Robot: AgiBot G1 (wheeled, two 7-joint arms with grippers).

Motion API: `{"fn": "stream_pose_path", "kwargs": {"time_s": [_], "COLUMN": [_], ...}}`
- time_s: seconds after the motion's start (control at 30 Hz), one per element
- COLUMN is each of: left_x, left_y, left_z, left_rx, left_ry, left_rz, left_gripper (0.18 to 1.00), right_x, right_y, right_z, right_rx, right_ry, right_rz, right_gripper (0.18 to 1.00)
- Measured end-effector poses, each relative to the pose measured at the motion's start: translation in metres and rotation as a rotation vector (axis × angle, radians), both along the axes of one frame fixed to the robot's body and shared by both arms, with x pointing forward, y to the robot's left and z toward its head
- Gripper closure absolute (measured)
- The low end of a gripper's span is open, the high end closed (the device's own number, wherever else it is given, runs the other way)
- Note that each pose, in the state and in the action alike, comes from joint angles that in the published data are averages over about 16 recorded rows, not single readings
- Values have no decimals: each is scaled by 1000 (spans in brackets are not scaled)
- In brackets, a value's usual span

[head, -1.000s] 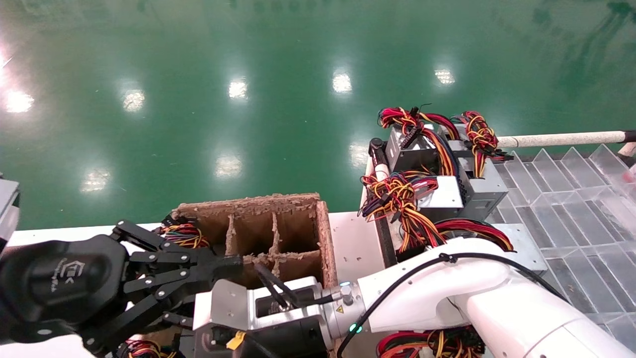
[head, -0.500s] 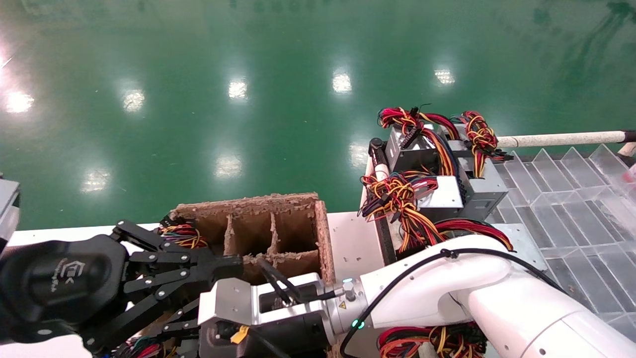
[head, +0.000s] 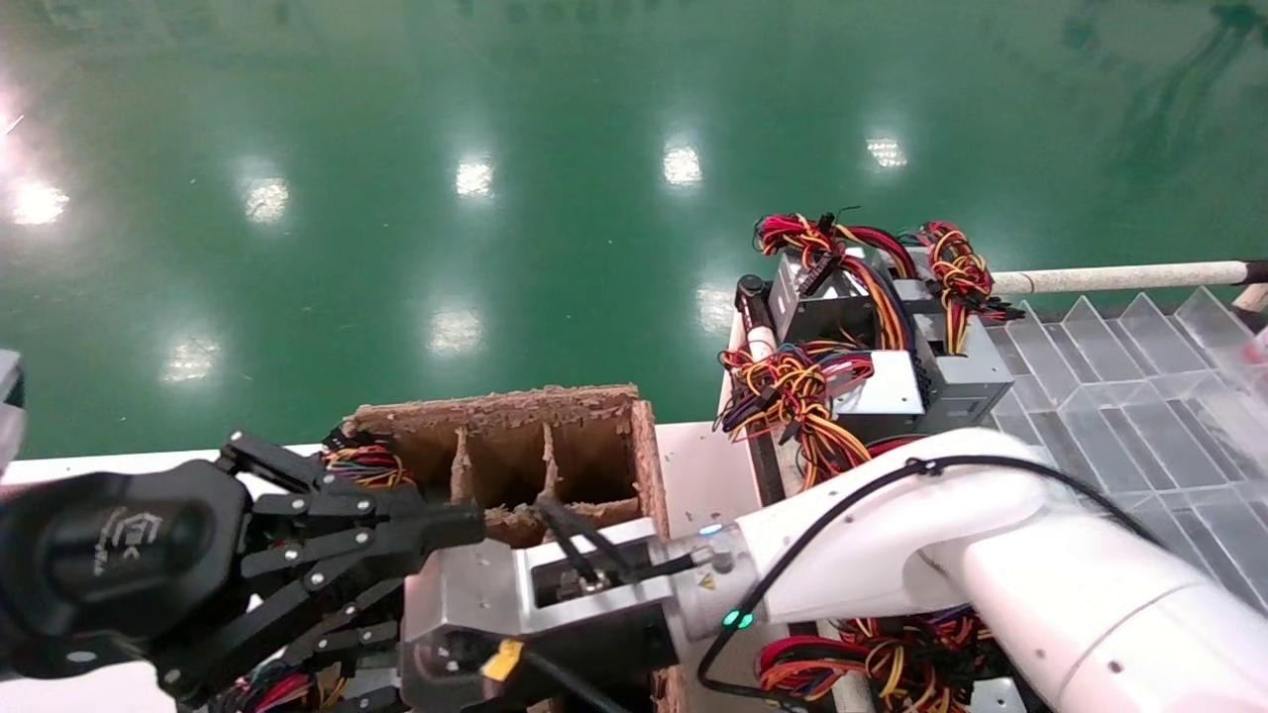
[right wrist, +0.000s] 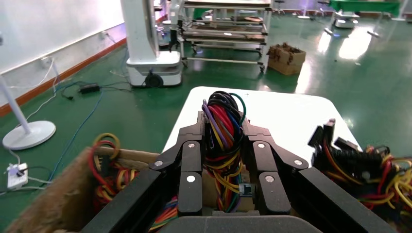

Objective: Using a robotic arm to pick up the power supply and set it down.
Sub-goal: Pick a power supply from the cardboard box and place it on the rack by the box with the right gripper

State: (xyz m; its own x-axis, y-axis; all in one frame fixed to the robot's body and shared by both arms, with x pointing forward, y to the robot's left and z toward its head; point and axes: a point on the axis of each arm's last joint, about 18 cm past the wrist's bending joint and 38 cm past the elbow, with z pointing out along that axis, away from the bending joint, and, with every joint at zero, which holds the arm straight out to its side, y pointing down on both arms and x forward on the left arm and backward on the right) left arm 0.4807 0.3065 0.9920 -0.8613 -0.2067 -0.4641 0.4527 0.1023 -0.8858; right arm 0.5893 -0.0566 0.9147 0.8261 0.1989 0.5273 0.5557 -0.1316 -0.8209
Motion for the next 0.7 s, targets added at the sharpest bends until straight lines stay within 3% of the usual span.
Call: {"fn": "stream_pose_path", "kwargs": {"time_s": [0.27, 0.7], "left_x": [0, 0], "left_y": [0, 0], "left_z": [0, 0], "left_rx": [0, 0], "left_ry": [0, 0], "left_rz": [0, 0], "left_gripper": [993, 993], "right_x": [-16, -44], "right_y": [-14, -45], "right_z": [14, 28], "right_rx": [9, 58], "right_ry": [-42, -49], "right_rz": [21, -6], "right_gripper": [871, 875]}}
